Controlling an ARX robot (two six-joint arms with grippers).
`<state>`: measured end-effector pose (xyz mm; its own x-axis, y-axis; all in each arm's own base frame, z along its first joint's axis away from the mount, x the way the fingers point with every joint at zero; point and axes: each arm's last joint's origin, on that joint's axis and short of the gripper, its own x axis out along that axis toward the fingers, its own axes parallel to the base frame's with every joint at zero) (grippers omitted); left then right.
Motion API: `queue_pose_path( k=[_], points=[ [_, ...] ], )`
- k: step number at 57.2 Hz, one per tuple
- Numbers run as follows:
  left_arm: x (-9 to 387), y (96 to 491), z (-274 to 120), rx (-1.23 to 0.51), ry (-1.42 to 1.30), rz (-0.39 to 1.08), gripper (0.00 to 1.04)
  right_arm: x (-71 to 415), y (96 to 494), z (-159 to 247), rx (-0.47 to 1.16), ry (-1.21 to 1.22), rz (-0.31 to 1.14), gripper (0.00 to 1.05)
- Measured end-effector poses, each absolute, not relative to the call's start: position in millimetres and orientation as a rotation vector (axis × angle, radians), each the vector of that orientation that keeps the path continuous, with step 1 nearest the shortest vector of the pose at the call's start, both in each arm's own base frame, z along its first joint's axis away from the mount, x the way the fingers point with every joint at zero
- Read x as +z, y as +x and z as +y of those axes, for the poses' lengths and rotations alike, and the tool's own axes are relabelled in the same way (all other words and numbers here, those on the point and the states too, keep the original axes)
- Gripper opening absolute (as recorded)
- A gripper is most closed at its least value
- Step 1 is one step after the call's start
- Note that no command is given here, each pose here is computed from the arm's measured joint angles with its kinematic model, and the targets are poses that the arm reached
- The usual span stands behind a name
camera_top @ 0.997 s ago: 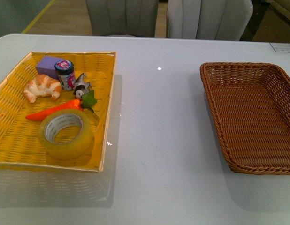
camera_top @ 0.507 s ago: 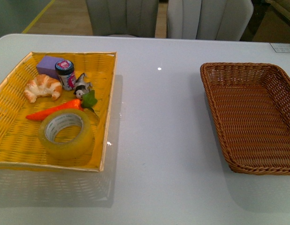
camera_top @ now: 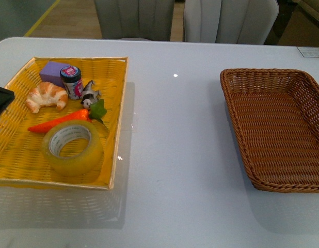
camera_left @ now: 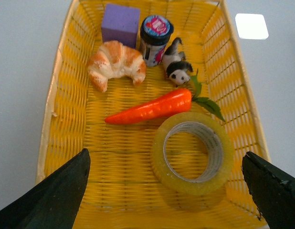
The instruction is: Move tape to another basket
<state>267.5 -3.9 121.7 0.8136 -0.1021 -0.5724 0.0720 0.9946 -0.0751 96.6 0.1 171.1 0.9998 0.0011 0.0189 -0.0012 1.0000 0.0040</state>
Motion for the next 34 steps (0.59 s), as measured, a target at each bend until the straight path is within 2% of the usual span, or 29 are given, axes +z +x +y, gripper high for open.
queue_pose_path(
  k=[18,34],
  points=[
    [44,328,-13,-0.087,-0.016,0.806,0.96,171,97,0,0.001,0.004,-0.019,0.96],
    [8,353,-13,-0.067,-0.018,0.901,0.96,171,97,0,0.001,0.004,-0.019,0.96]
  ],
)
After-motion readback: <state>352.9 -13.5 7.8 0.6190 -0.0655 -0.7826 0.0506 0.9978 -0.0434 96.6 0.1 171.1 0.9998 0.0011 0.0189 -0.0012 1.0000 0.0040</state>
